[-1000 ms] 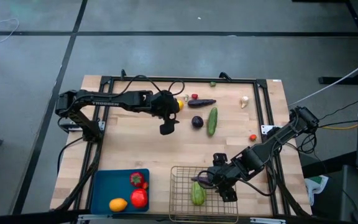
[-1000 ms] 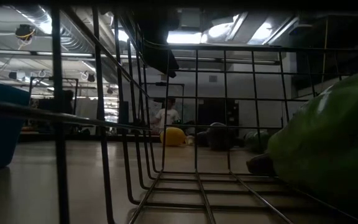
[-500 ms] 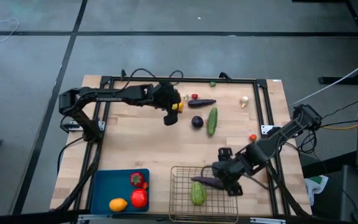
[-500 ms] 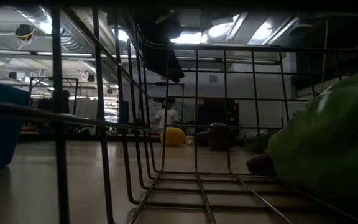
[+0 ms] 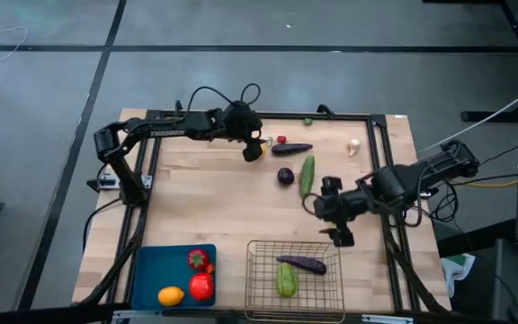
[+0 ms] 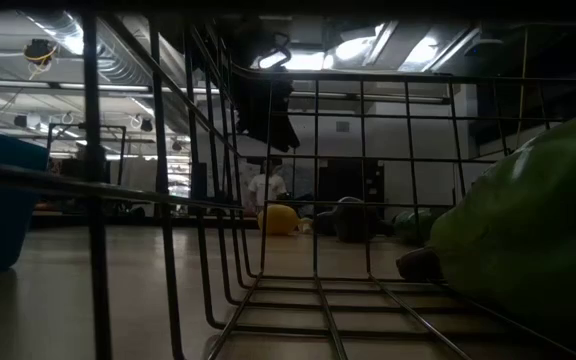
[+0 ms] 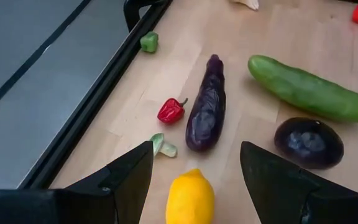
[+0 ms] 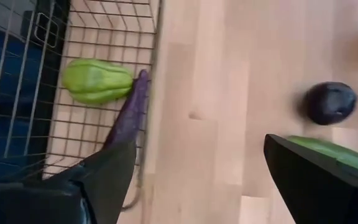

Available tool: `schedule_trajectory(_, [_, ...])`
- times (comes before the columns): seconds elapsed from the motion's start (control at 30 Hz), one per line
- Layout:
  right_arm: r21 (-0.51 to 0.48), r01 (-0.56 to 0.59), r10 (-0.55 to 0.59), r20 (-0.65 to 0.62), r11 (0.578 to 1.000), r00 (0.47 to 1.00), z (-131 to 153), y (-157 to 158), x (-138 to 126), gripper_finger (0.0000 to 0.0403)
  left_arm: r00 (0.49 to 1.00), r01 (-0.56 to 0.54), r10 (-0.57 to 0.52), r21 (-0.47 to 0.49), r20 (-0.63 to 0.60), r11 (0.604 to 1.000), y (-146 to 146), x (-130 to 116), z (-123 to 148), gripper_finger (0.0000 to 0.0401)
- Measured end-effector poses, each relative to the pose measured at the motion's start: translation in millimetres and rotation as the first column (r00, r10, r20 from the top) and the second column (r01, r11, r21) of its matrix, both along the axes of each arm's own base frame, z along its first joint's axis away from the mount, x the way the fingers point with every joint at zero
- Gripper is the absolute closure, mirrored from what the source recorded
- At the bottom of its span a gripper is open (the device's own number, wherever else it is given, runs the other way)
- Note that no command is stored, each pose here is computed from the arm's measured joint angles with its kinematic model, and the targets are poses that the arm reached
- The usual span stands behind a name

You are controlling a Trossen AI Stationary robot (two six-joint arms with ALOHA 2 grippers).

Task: Sort produce into baskets
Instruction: Put the lemon into the blue bin

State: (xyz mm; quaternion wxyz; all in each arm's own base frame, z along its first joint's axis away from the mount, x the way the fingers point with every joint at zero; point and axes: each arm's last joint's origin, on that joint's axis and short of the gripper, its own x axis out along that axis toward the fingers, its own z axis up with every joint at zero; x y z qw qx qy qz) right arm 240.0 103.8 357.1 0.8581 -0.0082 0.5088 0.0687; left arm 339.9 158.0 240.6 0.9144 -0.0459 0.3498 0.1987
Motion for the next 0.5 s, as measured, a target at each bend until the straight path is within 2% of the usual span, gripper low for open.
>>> schedule_trajectory(0.13, [-0.01,0.013,-0.013,0.016,1.0,1.0,9,-15,-9,0.0052,0.995,0.098,-0.095,0.069,-0.042,0.993,-8,4,-2,0.0164])
schedule_trajectory(0.23, [-0.005,0.025,-0.025,0.067,1.0,0.997,15,-26,-21,0.0052,0.987,0.15,-0.144,0.08,-0.076,0.985,-14,9,-8,0.0164])
schedule_trajectory(0.5, [0.073,0.1,-0.114,0.213,0.992,0.97,8,-52,-56,0.0052,0.98,0.148,-0.143,0.024,-0.14,0.989,-15,17,-35,0.0164])
